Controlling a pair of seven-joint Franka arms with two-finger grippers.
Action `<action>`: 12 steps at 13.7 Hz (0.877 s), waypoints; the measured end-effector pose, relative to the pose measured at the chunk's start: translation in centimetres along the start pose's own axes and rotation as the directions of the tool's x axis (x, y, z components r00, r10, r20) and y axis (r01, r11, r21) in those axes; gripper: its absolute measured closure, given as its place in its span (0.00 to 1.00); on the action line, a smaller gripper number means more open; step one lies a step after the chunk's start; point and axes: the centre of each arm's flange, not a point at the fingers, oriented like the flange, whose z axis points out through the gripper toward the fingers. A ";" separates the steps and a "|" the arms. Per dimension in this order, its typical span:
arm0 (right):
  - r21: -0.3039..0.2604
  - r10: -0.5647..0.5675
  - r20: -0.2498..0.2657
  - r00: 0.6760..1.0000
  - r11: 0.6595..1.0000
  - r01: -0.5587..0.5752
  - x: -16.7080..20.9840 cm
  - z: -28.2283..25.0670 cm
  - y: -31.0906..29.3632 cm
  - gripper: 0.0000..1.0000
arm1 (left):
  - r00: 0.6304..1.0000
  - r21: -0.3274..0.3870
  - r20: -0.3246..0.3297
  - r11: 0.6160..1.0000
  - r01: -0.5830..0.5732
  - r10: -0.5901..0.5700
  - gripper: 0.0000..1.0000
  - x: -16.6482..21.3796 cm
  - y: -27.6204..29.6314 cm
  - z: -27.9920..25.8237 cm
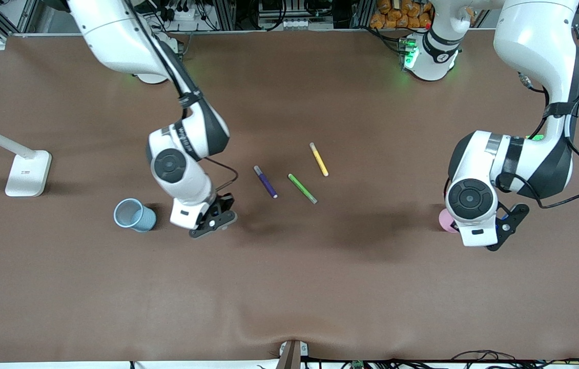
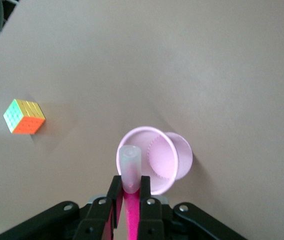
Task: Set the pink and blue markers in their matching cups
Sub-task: 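Carry the pink marker over the pink cup with the left gripper, then lower the pink marker into the pink cup while the right gripper carries blue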
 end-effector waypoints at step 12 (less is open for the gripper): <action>-0.057 -0.502 -0.090 0.860 0.865 0.499 -1.0 -10.0 7.1 0.83 | 0.960 0.111 -0.261 0.985 0.135 -0.103 0.82 -1.0 2.4 4.6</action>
